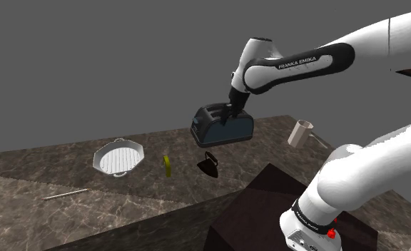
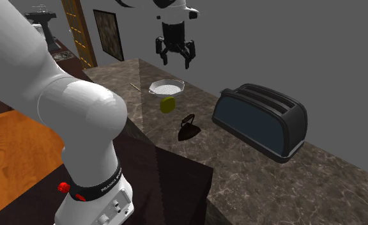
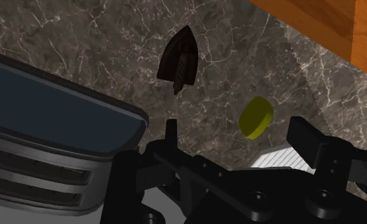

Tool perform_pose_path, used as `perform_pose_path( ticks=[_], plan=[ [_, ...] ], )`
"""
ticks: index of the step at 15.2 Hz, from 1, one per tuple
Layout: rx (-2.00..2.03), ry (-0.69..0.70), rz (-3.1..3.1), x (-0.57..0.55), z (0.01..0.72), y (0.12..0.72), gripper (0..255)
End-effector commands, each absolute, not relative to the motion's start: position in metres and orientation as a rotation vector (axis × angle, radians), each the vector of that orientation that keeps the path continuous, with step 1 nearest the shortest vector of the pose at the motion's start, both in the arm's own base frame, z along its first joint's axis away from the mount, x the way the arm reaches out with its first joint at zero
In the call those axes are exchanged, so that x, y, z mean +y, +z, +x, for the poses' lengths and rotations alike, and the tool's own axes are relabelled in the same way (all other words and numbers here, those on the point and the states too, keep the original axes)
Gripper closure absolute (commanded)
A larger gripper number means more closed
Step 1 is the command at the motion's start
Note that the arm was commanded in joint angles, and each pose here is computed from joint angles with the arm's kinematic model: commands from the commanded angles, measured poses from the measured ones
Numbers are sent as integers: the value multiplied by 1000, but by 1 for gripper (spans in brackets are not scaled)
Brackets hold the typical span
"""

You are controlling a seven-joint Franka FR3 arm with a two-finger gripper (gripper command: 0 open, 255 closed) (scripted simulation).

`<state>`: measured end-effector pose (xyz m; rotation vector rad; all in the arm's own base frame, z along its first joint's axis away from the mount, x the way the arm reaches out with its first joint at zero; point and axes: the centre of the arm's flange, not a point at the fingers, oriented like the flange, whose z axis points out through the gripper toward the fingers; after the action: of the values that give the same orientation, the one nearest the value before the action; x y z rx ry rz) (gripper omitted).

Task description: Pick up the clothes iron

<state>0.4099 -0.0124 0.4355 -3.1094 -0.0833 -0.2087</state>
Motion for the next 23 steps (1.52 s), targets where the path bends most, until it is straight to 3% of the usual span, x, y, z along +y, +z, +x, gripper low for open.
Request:
perform_pose_path(
  ticks=[1, 20, 23],
  plan=[
    [-87, -204, -3108, -16, 422, 410, 0],
    [-125, -133, -3087, -45, 527, 181, 0],
    [-125, -132, -3086, -46, 529, 166, 0]
  ],
)
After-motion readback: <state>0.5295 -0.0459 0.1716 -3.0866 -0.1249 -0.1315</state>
